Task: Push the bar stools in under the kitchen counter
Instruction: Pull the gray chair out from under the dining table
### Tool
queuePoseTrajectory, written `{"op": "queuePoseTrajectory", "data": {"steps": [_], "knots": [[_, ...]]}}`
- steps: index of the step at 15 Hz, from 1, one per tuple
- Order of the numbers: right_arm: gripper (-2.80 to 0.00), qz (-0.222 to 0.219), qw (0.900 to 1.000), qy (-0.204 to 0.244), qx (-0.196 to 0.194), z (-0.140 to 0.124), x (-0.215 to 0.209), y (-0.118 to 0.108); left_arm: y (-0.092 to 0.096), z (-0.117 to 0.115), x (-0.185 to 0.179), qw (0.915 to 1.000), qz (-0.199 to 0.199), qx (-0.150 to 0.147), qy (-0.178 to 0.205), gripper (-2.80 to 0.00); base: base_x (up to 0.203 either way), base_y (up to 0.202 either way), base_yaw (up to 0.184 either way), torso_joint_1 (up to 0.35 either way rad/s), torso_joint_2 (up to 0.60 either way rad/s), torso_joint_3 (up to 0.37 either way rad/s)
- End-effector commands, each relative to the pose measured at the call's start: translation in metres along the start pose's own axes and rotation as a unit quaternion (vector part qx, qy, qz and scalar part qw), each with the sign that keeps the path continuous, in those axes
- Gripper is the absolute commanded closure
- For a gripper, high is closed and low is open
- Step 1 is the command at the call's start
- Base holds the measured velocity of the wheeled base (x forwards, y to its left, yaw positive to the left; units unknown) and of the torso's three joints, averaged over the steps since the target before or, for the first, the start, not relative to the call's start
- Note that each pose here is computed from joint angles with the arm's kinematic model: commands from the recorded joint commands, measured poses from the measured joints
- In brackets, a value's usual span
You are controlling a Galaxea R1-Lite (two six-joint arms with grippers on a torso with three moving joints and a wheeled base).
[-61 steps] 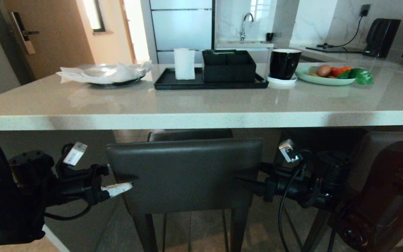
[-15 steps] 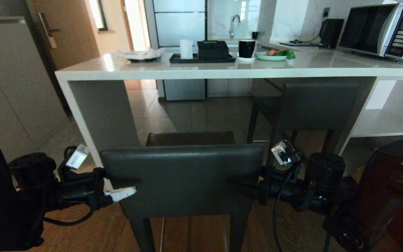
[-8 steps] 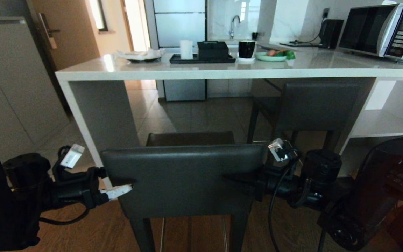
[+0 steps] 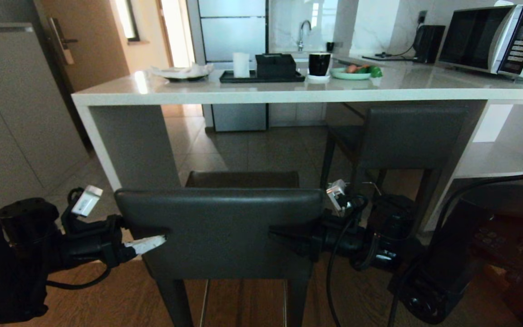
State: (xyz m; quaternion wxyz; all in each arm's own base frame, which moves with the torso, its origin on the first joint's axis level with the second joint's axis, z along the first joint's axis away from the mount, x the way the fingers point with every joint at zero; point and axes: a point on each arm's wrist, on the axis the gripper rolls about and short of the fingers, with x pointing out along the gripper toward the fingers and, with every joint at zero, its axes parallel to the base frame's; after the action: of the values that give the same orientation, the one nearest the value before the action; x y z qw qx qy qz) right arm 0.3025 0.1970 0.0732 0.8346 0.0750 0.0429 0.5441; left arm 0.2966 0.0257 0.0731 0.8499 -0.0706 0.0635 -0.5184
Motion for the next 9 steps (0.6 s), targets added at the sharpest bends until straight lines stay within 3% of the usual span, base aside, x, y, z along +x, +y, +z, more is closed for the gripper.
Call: {"op": "queuePoseTrajectory", "data": {"steps": [1,7,9], "knots": [[-2.80,0.005,1.000,0.003,0.002,-0.008,0.009,-0.003,-0.001,0.001,0.003,0.9999,-0.010,0.004,0.000,-2.80,0.000,0.000,0.000,0.000,0.00,0.000],[-2.80,-0.042,0.999,-0.006,0.001,-0.017,0.027,-0.008,-0.021,0.007,0.020,0.9986,-0.050,0.013,0.004,-2.80,0.000,0.000,0.000,0.000,0.00,0.000],[-2.80,-0.035,0.999,-0.007,-0.001,-0.015,0.030,-0.002,-0.024,0.005,0.024,0.9983,-0.057,0.010,0.007,-2.80,0.000,0.000,0.000,0.000,0.00,0.000]]}}
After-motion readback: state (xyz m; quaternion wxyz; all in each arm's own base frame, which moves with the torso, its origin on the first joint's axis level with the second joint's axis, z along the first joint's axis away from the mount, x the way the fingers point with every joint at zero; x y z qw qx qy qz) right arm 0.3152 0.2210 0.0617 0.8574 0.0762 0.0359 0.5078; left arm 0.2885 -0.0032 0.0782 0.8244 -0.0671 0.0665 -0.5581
